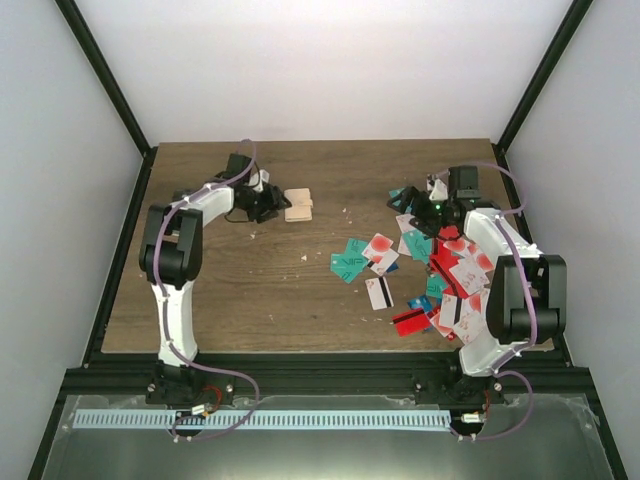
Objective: Put the credit cards into the card holder
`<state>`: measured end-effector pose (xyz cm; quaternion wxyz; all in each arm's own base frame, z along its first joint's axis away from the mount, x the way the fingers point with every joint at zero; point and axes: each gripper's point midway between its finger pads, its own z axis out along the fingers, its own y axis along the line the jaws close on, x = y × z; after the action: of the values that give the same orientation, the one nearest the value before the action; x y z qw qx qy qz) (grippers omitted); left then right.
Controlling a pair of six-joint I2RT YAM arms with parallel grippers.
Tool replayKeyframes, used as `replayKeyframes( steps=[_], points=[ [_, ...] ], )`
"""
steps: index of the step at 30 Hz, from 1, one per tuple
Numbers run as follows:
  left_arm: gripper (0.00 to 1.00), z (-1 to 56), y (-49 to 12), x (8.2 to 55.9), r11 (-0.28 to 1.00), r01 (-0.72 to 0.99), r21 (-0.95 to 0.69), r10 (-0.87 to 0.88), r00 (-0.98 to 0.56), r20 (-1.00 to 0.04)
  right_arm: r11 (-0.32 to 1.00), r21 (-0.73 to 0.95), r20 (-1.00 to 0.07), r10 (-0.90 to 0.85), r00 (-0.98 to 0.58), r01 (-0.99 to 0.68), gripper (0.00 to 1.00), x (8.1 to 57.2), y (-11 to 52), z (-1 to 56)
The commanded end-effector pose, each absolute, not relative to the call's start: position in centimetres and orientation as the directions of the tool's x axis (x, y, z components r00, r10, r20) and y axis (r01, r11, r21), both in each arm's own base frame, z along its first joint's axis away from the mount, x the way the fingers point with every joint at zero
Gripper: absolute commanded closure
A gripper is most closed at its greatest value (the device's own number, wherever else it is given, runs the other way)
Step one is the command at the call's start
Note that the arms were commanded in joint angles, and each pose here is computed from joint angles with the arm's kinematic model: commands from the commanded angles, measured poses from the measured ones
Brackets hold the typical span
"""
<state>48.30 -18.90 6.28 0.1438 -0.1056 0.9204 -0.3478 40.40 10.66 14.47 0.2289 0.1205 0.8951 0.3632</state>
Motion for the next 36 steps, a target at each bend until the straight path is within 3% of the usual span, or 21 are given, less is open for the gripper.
replayKeyframes(
  steps=[1,12,18,26,36],
  points=[
    [0.49,4.5,-18.9,47.5,0.739,-0.165,-0.653,-0.312,-0.943,-0.114,0.696,0.714,-0.272,0.378,-0.885,0.077,0.00,38.7,11.8,15.6],
    [0.76,0.6,-21.5,46.1,0.731,-0.165,-0.662,-0.259,-0.965,-0.046,0.716,0.685,-0.238,0.396,-0.887,0.136,0.00,37.7,11.6,15.6],
    [0.96,0.4,-21.4,47.1,0.738,-0.153,-0.657,-0.271,-0.959,-0.082,0.716,0.689,-0.259,0.387,-0.885,0.111,0.00,36.7,11.8,16.8],
    [0.96,3.1,-21.4,44.0,0.753,-0.140,-0.643,-0.270,-0.957,-0.107,0.703,0.707,-0.230,0.331,-0.915,0.077,0.00,34.4,13.3,16.8],
    [0.96,7.1,-21.4,29.5,0.778,-0.213,-0.591,-0.312,-0.948,-0.069,0.669,0.739,-0.145,0.267,-0.953,0.075,0.00,28.4,15.6,16.1]
  ],
)
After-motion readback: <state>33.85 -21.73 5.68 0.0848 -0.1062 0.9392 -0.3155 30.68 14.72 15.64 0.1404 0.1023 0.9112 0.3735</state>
